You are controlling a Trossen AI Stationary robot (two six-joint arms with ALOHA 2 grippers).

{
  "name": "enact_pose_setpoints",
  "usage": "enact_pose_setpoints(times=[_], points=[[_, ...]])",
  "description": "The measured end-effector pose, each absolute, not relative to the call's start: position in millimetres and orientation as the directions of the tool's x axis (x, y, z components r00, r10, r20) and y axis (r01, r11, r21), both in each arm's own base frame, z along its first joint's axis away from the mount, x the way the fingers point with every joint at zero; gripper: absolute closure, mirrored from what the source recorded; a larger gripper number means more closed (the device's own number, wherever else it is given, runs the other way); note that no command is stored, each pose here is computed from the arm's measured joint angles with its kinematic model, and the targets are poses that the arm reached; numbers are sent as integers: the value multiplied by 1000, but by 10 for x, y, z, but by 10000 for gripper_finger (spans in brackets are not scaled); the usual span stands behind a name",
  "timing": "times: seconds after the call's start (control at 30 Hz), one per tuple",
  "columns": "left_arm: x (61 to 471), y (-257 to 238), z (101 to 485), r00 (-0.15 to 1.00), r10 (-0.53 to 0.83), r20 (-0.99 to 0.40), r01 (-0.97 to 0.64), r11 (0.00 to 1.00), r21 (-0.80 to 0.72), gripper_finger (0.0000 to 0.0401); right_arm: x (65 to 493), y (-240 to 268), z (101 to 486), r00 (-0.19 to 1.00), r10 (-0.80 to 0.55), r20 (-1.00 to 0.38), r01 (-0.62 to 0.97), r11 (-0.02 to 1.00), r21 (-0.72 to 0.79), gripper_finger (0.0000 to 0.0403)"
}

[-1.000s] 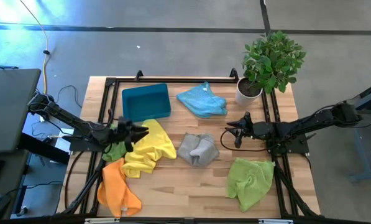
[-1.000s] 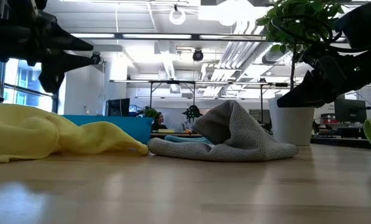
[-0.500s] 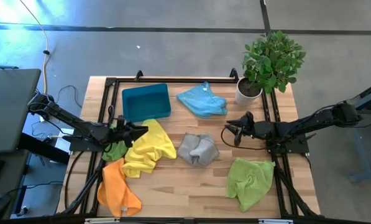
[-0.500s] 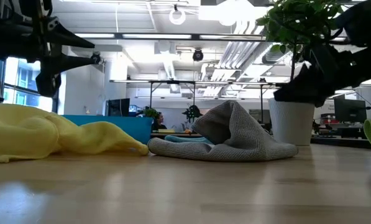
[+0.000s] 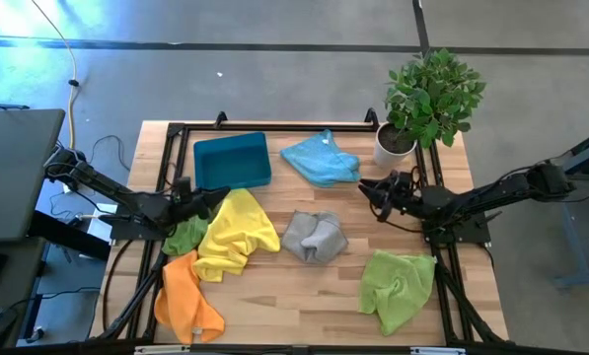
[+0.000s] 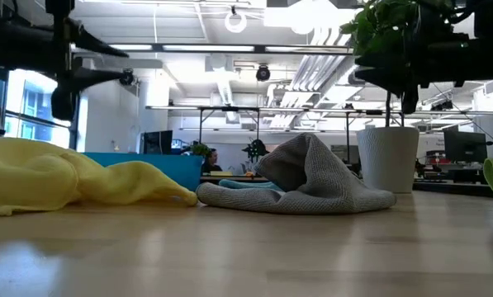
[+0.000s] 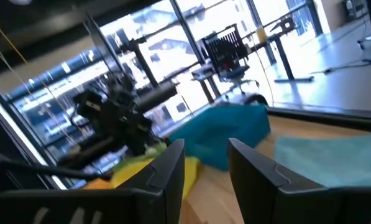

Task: Fold microfiber towels
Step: Fold the gray microfiber cloth

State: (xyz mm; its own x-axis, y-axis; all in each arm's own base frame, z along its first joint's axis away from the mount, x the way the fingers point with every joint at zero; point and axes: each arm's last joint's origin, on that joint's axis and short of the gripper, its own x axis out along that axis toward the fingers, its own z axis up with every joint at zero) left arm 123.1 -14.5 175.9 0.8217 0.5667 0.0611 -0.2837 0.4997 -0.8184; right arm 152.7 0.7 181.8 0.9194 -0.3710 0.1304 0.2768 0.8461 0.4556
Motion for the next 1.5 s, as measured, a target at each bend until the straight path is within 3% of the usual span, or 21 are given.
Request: enact_pose_setpoints(times=[0.3, 0.43, 0.53, 0.73, 0.9, 1.07, 1.5], points=[[1246, -179, 2065, 863, 452, 226, -180, 692, -699, 272, 1502, -37, 2011, 868, -405, 288, 217, 830, 515, 289], [1281, -206, 2271, 877, 390, 280, -150, 777, -612, 272, 1619, -43, 2217, 878, -374, 298, 210, 862, 461, 289], [1306, -218, 2430, 872, 377, 312, -156, 818, -554, 272, 1766, -47, 2360, 909, -364, 202, 268, 884, 383, 289], [1412, -245, 2663, 868, 380, 320, -192, 851, -488, 272, 2006, -64, 2617, 912, -376, -167, 407, 883, 234, 289], [1616, -246, 2749, 895, 399, 199, -279, 849, -448, 272, 2139, -52, 2805, 865, -348, -362, 423, 894, 150, 289], [1864, -210, 2805, 923, 384, 20, -341, 843, -417, 272, 2308, -28, 2857, 839, -280, -467, 416, 882, 219, 289], [2296, 8, 2767, 913, 213, -347, -358, 826, -435, 272, 2722, 37, 2442, 748, -178, -639, 512, 767, 386, 289]])
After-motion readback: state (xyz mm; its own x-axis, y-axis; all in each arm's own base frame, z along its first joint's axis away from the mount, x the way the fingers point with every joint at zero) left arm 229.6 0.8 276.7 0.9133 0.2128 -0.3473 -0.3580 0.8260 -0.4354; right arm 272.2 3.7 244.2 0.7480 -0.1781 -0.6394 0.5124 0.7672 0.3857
